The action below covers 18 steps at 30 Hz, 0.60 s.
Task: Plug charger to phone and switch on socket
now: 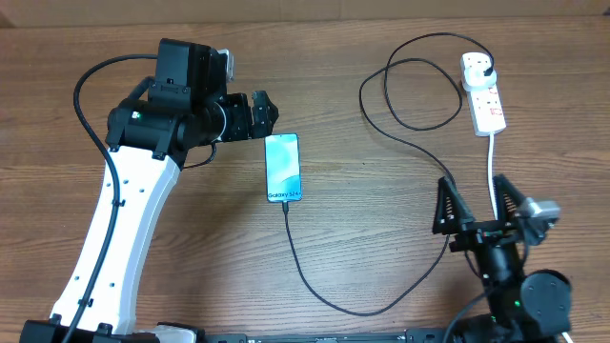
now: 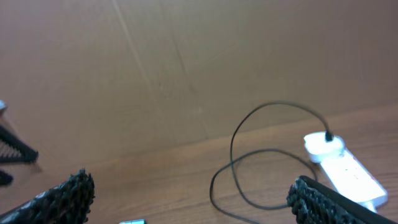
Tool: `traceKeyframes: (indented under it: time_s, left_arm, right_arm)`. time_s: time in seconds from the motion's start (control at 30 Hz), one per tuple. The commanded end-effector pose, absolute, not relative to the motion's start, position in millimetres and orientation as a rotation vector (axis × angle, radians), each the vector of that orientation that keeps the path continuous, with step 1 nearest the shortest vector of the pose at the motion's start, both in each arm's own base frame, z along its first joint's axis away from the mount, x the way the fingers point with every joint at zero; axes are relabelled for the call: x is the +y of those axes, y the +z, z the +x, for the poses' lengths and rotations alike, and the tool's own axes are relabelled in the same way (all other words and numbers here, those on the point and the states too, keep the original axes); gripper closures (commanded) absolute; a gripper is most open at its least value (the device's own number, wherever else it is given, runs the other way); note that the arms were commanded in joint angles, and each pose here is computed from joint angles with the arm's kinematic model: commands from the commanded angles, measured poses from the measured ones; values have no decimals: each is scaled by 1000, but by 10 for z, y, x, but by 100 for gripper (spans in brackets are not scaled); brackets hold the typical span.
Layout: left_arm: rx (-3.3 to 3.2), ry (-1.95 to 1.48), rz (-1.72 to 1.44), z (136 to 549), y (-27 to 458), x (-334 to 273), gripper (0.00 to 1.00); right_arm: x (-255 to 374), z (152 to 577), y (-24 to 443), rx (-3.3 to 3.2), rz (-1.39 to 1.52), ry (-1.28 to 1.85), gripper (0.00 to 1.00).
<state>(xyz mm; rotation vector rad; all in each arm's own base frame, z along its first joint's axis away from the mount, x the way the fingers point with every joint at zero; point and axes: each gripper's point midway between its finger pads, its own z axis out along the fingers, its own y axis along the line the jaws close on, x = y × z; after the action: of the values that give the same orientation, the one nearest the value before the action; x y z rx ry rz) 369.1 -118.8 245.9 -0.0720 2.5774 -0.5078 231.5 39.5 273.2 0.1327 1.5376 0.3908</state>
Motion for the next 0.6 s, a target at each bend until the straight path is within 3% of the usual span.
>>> traceKeyframes:
  time_s: [0.0,0.37,0.57]
  left_arm:
    - [2571,-502,-88,3721,2470,-1165,0]
    - [2571,-502,-88,3721,2470,-1165,0]
    - [2571,-502,-88,3720,2469,-1165,0]
  right_arm:
    - [445,2360,2488,1529,105,406,0]
    - [459,2422,1829,1551,107,405,0]
    - [528,2408,1695,1607,27,374,0]
